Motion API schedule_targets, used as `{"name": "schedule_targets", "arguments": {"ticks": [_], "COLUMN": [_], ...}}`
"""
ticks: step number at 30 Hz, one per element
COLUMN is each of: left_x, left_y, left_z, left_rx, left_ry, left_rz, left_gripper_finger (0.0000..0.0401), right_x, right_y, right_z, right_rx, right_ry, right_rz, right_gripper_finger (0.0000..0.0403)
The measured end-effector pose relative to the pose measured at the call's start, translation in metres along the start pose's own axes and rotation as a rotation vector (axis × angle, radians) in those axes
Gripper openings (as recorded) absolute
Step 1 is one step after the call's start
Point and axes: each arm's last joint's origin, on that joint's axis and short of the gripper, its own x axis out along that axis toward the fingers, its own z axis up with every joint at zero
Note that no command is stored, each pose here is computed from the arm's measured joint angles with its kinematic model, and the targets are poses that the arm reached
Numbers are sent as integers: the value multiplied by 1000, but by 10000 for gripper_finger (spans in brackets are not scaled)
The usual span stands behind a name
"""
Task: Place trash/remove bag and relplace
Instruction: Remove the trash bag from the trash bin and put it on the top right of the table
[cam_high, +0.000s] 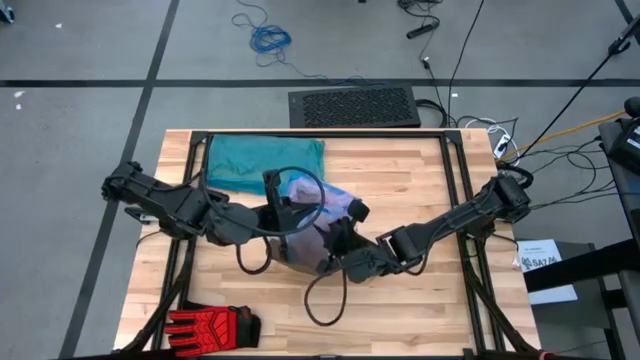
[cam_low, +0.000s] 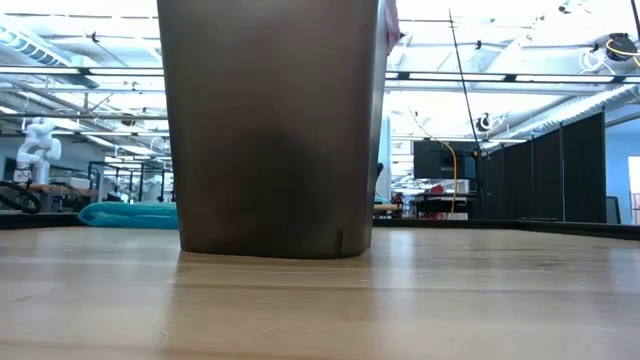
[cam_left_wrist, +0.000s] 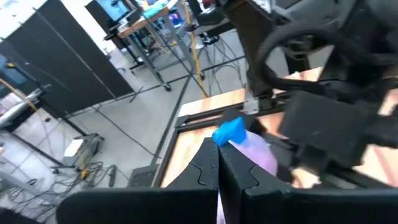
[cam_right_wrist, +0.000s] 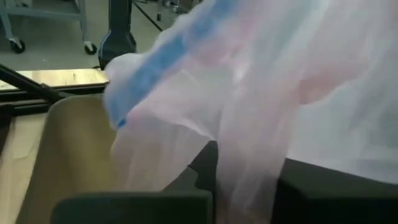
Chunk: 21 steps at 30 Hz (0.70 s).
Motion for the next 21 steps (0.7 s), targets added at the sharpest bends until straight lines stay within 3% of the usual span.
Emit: {"name": "schedule_targets", "arguments": {"ticks": [13,21], "left_x": [-29,-43], "left_y": [28,39], "left_z": [7,8], "left_rx": [-47,-33], "left_ry": [-64,-73], "left_rz": [43,103], "left_gripper_finger": [0,0], "right_x": [8,9], "right_y": [13,13], "right_z": [-24,-26], "right_rx": [-31,-40], "right_ry": [120,138], "right_rz": [79,97], "right_gripper_finger": [0,0]}}
